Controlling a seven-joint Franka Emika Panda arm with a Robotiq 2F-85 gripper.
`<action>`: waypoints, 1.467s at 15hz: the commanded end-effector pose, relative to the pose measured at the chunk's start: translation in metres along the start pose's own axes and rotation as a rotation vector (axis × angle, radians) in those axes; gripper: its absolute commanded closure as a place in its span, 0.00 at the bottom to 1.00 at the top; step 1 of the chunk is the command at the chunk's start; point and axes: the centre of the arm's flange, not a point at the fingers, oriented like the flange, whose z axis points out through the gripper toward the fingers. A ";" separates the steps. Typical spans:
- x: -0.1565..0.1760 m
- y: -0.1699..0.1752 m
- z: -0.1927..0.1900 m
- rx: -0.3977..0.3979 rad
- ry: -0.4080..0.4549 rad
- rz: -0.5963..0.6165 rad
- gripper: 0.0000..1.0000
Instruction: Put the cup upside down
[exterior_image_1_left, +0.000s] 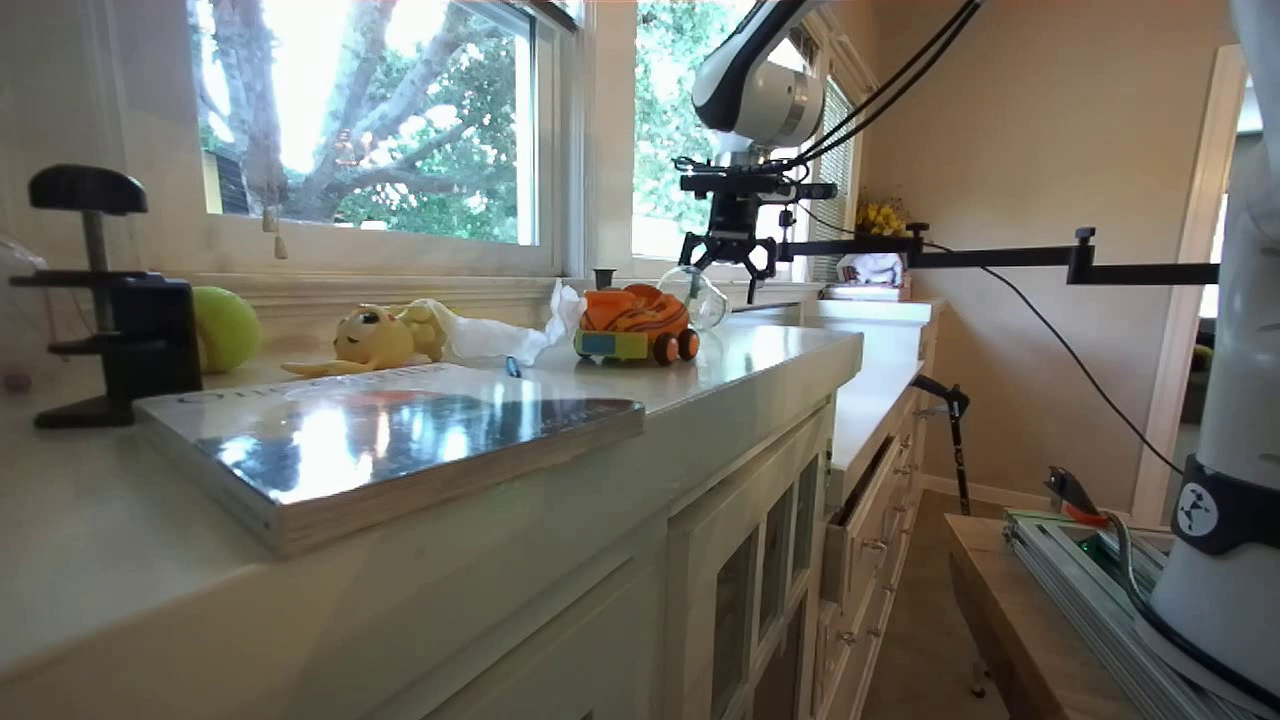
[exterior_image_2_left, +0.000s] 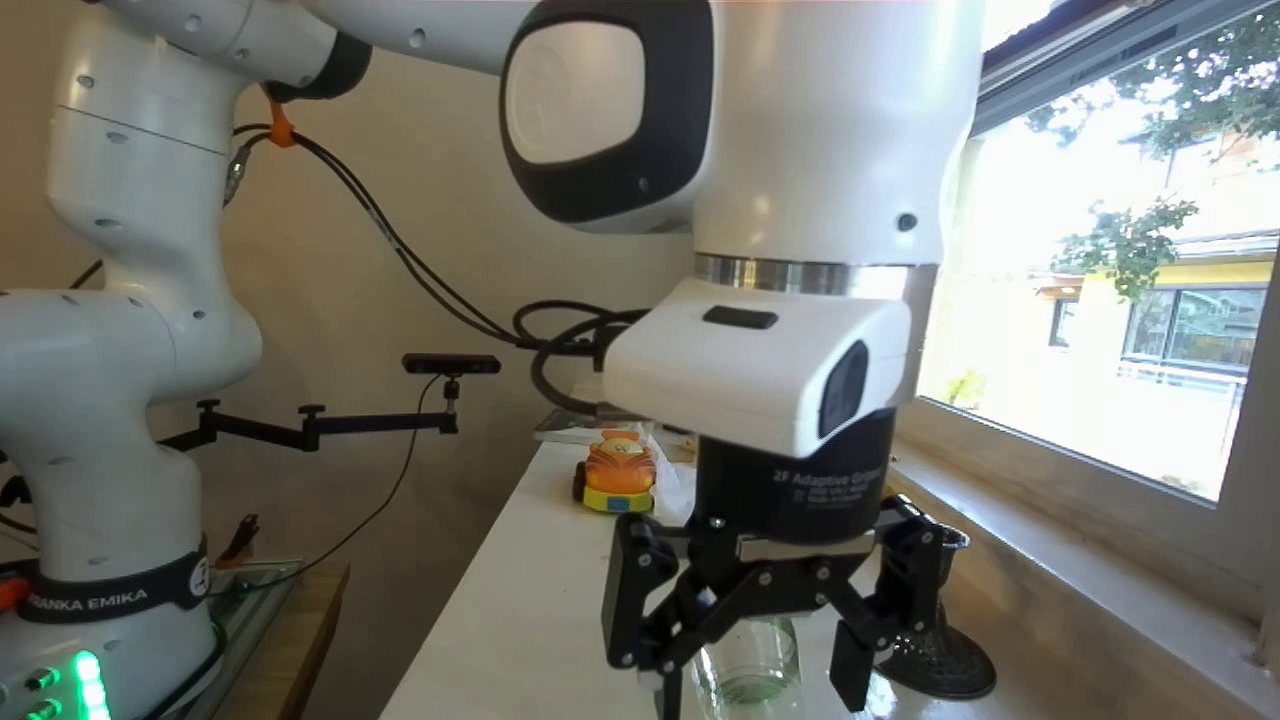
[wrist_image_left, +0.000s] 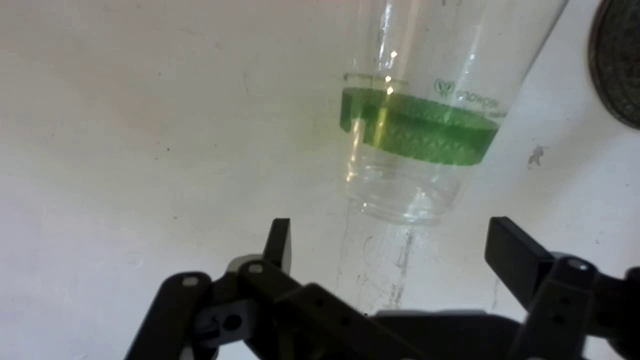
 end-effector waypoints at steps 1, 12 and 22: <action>-0.001 -0.002 0.004 0.024 -0.035 -0.034 0.00; -0.013 -0.014 0.014 0.038 -0.062 -0.037 0.00; -0.017 -0.018 0.014 0.038 -0.055 -0.048 0.61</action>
